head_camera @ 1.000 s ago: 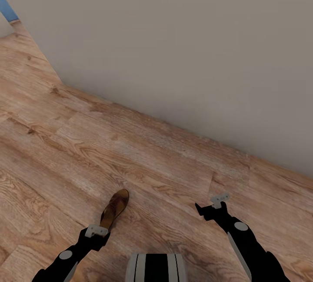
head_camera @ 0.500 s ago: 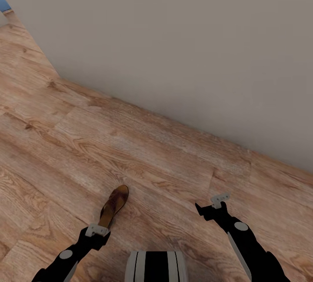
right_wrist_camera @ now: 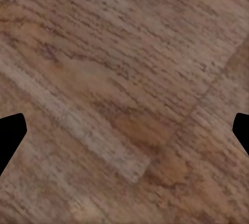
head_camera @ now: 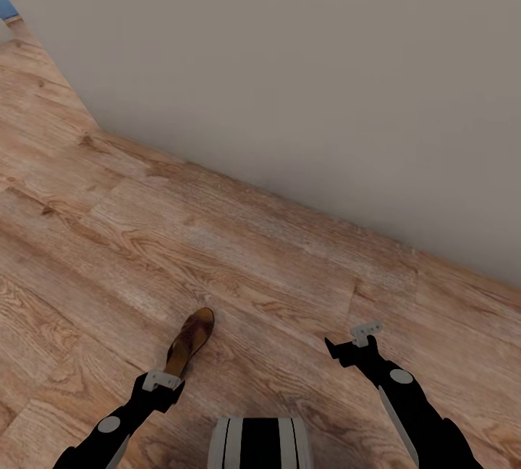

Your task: Pick up the two gym shoes and the two sandals from the corridor floor and place them onto the hallstand (shoe rack) in the corridor, making sure they are on the rack and not on the floor. Arrange them so the two gym shoes are next to each other and the two sandals are next to each other.

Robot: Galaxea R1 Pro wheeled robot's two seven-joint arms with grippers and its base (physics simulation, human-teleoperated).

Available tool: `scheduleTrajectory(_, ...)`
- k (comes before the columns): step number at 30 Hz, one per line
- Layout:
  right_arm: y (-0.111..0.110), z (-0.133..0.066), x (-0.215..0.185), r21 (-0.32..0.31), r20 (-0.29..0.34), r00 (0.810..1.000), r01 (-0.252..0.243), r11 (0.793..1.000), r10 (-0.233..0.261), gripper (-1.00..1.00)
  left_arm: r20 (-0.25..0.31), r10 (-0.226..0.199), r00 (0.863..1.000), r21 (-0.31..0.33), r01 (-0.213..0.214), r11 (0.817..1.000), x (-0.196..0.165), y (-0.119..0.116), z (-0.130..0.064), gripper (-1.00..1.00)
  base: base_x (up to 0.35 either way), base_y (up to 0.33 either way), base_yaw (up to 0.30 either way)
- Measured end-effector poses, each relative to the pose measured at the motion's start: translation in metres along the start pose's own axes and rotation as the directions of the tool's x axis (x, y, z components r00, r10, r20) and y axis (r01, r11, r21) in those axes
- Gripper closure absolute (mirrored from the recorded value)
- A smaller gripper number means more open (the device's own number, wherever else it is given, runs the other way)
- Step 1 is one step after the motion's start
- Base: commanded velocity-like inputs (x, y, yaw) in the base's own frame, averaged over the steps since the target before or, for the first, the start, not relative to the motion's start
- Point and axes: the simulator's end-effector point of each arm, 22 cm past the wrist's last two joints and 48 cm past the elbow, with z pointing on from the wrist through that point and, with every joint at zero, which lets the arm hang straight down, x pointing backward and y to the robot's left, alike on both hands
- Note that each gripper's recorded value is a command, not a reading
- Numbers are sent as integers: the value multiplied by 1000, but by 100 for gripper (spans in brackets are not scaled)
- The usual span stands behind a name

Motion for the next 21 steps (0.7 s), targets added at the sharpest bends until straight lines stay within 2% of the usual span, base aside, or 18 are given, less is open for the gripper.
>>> scheduleTrajectory(21,4,17,45,-12,-81,997,-15,1000,14,-100,-66,-11,998,15,12,1000,41,-7,11,-100,0,0,0)
